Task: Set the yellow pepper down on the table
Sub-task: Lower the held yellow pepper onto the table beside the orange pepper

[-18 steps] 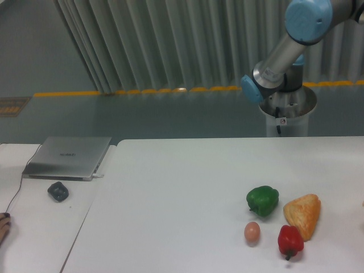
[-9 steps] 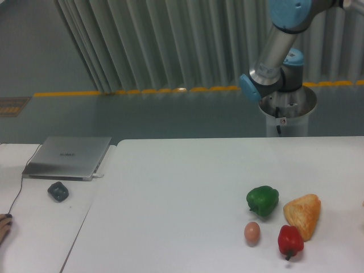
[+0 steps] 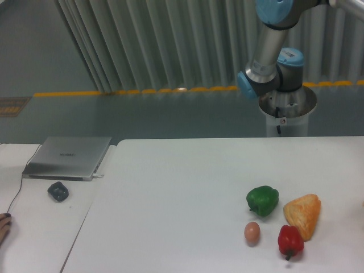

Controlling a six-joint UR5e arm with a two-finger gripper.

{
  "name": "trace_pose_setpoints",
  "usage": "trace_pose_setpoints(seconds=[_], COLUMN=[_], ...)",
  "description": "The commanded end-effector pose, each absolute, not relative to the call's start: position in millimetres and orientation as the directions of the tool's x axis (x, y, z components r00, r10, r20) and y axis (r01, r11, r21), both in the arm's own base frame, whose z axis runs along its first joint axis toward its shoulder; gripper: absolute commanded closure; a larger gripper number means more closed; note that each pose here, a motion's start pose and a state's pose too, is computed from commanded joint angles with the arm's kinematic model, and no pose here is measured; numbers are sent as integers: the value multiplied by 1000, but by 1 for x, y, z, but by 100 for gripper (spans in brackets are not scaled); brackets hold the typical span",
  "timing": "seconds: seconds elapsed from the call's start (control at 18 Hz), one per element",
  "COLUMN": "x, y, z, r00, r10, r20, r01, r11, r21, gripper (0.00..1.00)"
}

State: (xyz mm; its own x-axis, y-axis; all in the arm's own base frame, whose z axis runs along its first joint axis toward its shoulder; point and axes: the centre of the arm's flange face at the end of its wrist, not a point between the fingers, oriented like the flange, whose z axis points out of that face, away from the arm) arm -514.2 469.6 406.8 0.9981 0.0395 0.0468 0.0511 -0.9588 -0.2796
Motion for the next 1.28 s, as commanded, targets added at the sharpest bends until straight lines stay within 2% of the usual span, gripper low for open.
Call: trace_pose_setpoints(seconds=[0.28, 0.61, 1.28], x=[-493, -457, -433], y=[508, 540, 542], z=[390, 346, 286], r00=[998, 993, 997], r10=[64, -2, 16], r20=[26, -115, -74], r01=[69, -15, 14], r11=[-958, -994, -999], r21=[-277, -106, -30], gripper=[55, 55, 51])
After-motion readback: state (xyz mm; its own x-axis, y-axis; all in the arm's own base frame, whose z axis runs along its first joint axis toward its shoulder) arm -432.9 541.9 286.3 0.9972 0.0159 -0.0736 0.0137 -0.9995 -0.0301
